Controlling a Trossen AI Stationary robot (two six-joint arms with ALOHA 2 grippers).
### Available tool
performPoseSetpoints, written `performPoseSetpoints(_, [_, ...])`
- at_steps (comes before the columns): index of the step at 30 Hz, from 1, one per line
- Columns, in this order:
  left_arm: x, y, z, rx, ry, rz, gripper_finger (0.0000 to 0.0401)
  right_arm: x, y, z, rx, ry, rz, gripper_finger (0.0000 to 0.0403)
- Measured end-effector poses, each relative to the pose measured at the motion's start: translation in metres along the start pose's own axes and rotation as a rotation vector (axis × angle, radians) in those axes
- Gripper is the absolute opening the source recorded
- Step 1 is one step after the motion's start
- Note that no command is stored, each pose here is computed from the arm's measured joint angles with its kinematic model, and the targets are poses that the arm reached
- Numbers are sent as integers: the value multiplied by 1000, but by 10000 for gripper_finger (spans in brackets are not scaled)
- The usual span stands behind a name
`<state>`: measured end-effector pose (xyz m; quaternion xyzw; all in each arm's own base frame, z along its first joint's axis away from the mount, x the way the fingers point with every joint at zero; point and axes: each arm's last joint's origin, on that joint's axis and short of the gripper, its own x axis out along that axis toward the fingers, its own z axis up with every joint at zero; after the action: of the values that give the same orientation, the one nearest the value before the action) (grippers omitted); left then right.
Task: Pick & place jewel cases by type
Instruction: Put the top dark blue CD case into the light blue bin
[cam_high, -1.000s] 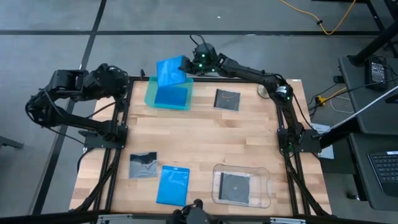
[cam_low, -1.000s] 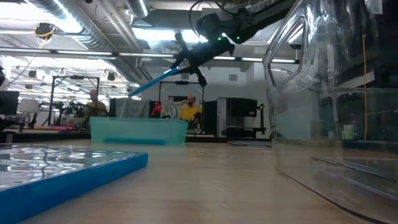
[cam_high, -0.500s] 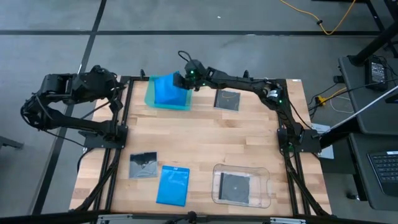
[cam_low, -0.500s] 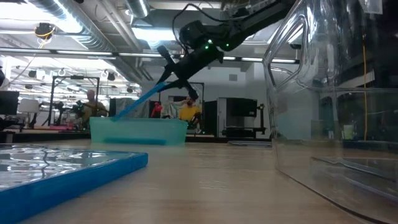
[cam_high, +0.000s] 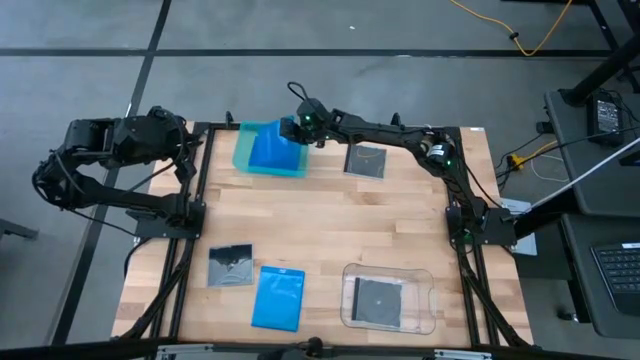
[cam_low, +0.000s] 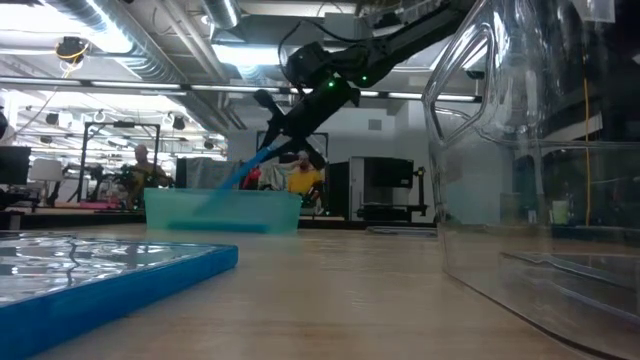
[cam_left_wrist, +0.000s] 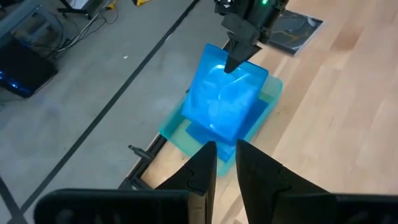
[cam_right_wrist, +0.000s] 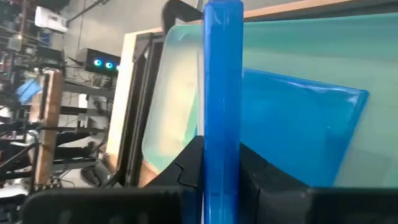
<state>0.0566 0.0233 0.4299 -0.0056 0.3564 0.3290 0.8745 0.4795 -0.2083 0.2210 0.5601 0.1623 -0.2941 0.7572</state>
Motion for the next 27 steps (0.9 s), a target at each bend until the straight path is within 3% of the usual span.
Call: performPoseSetpoints(27, [0,-1,10,-7,-93,-8,51,14,-4,-3,102,-9,36,57])
